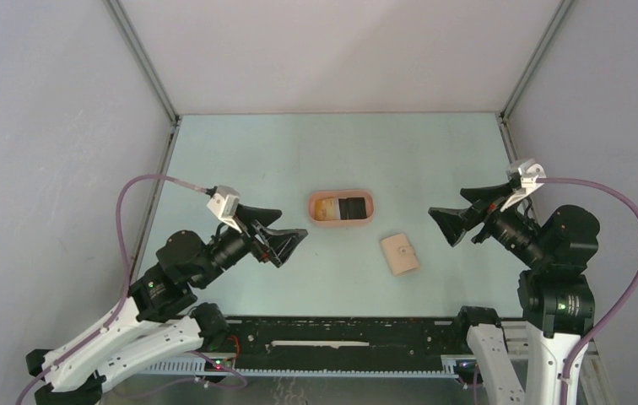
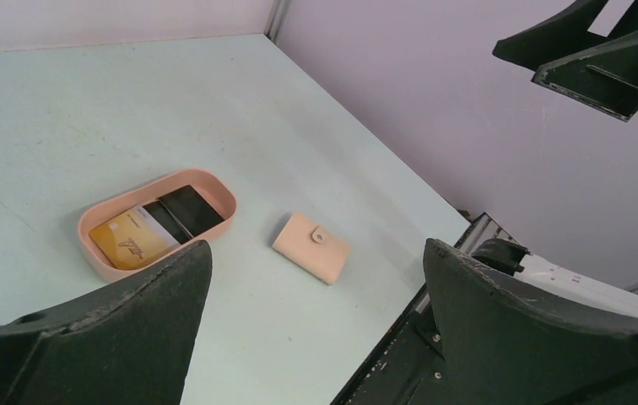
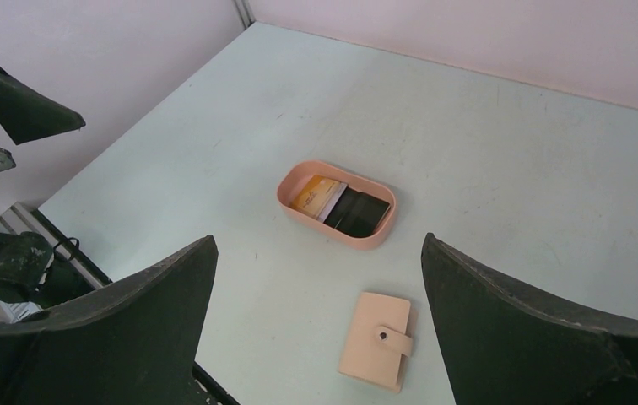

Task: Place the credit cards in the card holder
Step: Reset both arms

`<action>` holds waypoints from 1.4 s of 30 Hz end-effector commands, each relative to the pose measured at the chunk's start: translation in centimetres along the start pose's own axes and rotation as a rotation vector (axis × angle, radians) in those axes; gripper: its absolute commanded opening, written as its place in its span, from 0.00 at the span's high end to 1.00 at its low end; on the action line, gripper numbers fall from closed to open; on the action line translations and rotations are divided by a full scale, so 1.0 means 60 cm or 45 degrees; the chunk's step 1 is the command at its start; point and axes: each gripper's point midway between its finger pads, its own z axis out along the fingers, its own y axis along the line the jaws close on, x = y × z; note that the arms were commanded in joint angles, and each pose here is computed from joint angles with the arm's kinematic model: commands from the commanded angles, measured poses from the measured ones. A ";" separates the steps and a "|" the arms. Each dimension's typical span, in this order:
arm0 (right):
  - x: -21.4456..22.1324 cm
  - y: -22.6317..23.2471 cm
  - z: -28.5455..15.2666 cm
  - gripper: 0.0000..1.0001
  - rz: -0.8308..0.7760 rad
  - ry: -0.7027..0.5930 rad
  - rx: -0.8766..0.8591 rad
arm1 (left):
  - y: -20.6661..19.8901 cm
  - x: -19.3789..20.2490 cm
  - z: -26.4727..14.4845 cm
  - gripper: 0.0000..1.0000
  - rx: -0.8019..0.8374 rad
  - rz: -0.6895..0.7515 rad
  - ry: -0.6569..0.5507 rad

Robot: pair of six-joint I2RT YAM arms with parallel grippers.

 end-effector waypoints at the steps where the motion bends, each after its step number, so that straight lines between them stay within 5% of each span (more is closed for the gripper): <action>1: -0.023 0.002 -0.003 0.00 0.020 -0.034 0.015 | 0.023 0.013 -0.005 0.00 -0.066 0.036 0.011; 42: -0.028 -0.014 -0.003 0.00 0.042 -0.035 0.060 | 0.047 0.014 -0.029 0.00 -0.136 0.082 -0.003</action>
